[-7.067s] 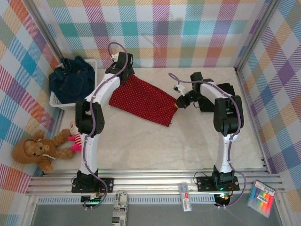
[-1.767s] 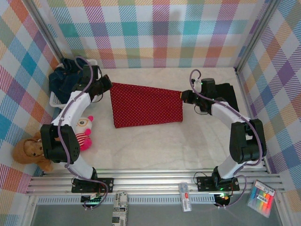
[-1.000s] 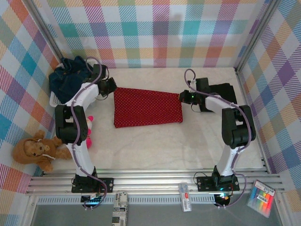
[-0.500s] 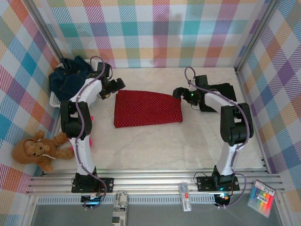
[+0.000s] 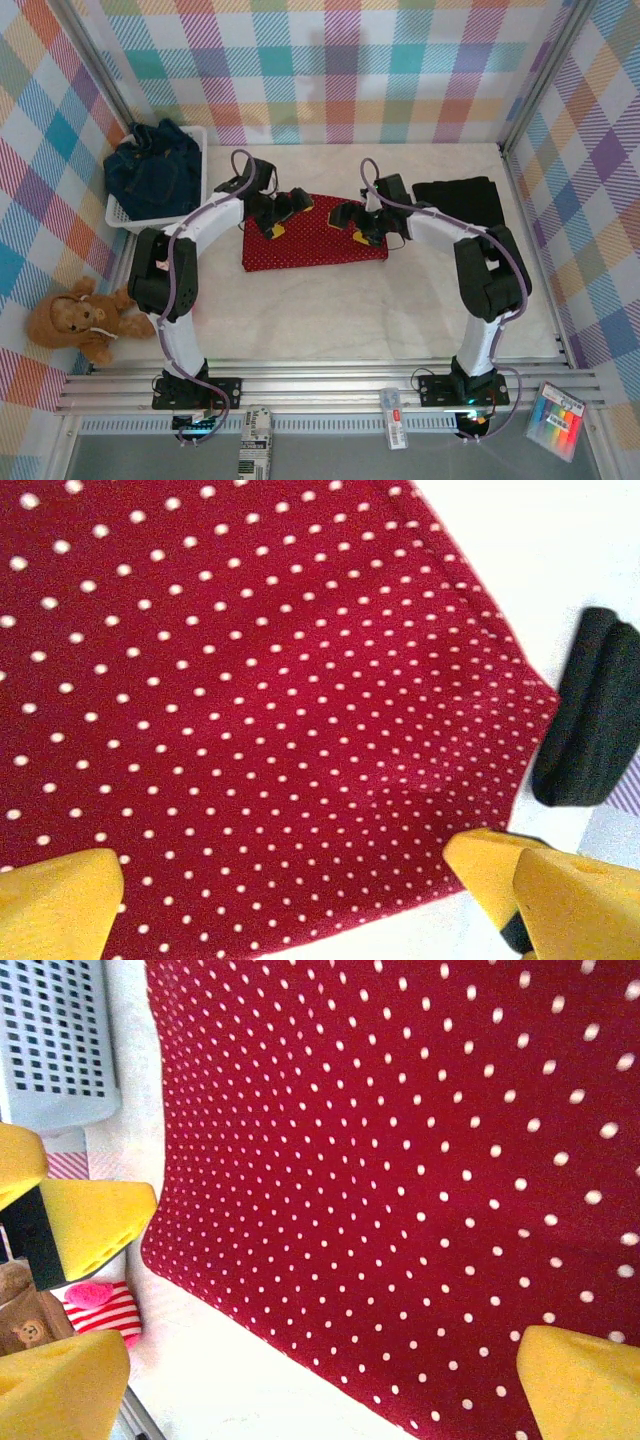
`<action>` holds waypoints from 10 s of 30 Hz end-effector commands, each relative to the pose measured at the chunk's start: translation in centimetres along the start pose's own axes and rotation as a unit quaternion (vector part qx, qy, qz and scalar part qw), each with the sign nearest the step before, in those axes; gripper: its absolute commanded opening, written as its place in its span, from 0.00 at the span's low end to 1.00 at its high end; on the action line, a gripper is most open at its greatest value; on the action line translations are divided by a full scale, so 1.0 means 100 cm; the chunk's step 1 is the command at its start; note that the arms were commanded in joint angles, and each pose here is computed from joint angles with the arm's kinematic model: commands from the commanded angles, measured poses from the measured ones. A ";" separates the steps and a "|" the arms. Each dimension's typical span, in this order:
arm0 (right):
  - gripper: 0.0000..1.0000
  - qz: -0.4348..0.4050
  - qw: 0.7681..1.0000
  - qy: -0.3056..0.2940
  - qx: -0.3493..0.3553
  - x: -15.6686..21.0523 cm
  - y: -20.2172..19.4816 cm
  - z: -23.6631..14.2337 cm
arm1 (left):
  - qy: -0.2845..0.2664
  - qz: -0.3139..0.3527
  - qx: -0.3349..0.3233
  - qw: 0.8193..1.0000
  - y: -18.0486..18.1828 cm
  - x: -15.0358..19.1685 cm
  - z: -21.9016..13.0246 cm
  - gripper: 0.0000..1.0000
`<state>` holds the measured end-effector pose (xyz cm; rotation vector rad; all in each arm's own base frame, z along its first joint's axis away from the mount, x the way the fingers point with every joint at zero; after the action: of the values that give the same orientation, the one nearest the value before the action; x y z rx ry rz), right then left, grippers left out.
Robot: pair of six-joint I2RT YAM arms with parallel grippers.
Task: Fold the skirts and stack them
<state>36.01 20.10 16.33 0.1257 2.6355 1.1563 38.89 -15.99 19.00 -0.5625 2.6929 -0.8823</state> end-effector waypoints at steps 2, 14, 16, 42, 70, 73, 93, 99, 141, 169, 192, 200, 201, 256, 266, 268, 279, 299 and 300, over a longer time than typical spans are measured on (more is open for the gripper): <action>0.99 0.041 0.999 0.000 0.024 0.003 -0.018 0.007 | 0.010 -0.050 -0.059 0.997 0.037 0.014 0.017 1.00; 0.99 0.035 0.999 0.034 -0.003 0.012 -0.009 0.006 | 0.038 -0.071 -0.080 0.994 0.065 0.040 0.019 1.00; 0.99 0.034 0.998 0.039 -0.025 0.015 0.005 0.011 | 0.037 -0.069 -0.044 0.996 0.048 0.036 0.010 1.00; 0.99 0.115 0.988 -0.014 0.106 0.022 -0.052 -0.009 | -0.040 -0.125 -0.072 0.989 0.113 0.043 0.013 1.00; 0.67 0.260 0.956 -0.102 0.090 0.051 -0.080 -0.033 | 0.108 0.052 -0.070 0.990 -0.020 0.096 0.054 0.31; 0.67 0.265 0.954 -0.104 0.093 0.054 -0.084 -0.032 | 0.127 0.042 -0.076 0.988 -0.013 0.100 0.066 0.29; 0.02 0.196 0.958 -0.193 0.074 0.050 -0.092 -0.034 | 0.147 0.044 -0.092 0.984 -0.002 0.105 0.076 0.32; 0.00 0.150 0.962 -0.192 0.120 0.052 -0.098 -0.037 | 0.107 0.058 -0.039 0.992 -0.031 0.089 0.036 0.49; 0.00 -0.317 0.935 -0.158 0.031 0.003 0.059 -0.021 | 0.050 -0.087 -0.099 0.990 0.138 -0.019 0.024 0.10; 0.00 -0.521 0.844 0.121 -0.044 0.069 0.154 0.117 | 0.055 -0.098 -0.097 0.989 0.143 -0.020 0.022 0.07; 0.39 -0.417 0.901 0.117 -0.028 0.057 0.158 0.075 | -0.001 -0.064 -0.136 0.989 0.125 -0.021 -0.044 0.19; 0.20 -0.258 0.961 0.009 0.097 -0.005 0.106 0.068 | -0.051 -0.069 -0.079 0.993 0.101 -0.004 -0.069 0.23; 0.19 -0.246 0.964 0.007 0.102 -0.013 0.101 0.069 | -0.048 -0.062 -0.062 0.995 0.094 -0.001 -0.068 0.24; 0.57 -0.260 0.965 0.036 -0.020 -0.015 0.029 0.039 | -0.047 0.015 -0.077 0.996 0.062 0.009 -0.039 0.57; 0.58 -0.289 0.954 0.074 -0.038 -0.029 0.022 0.071 | -0.010 -0.011 -0.068 0.998 0.083 -0.001 -0.006 0.58; 0.53 -0.287 0.953 0.083 -0.057 -0.029 0.024 0.074 | -0.003 -0.016 -0.064 0.998 0.086 -0.002 0.002 0.55; 0.00 -0.280 0.950 0.030 -0.133 -0.044 0.049 0.054 | -0.007 -0.017 -0.065 0.998 0.098 -0.003 0.001 0.17; 0.32 -0.146 0.980 -0.038 0.130 -0.059 0.023 0.033 | -0.044 -0.004 -0.052 0.998 0.088 -0.002 -0.049 0.50; 0.30 -0.144 0.982 -0.032 0.119 -0.052 0.026 0.030 | -0.056 0.000 -0.052 0.997 0.082 -0.001 -0.060 0.53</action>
<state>43.50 23.89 14.20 -0.2686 2.6129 0.8028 35.00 -7.51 14.09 -0.6386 2.7217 -0.7252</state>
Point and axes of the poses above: each hand's point on the last joint's axis, 136 mm out from that joint toward the fingers, its own z axis out along the fingers, its own y axis along the line the jaws close on, x = y × z, the point moved 10 cm from there along -z, back along the fingers, and after that the axes turned 1 degree about z, right-handed, at the moved point
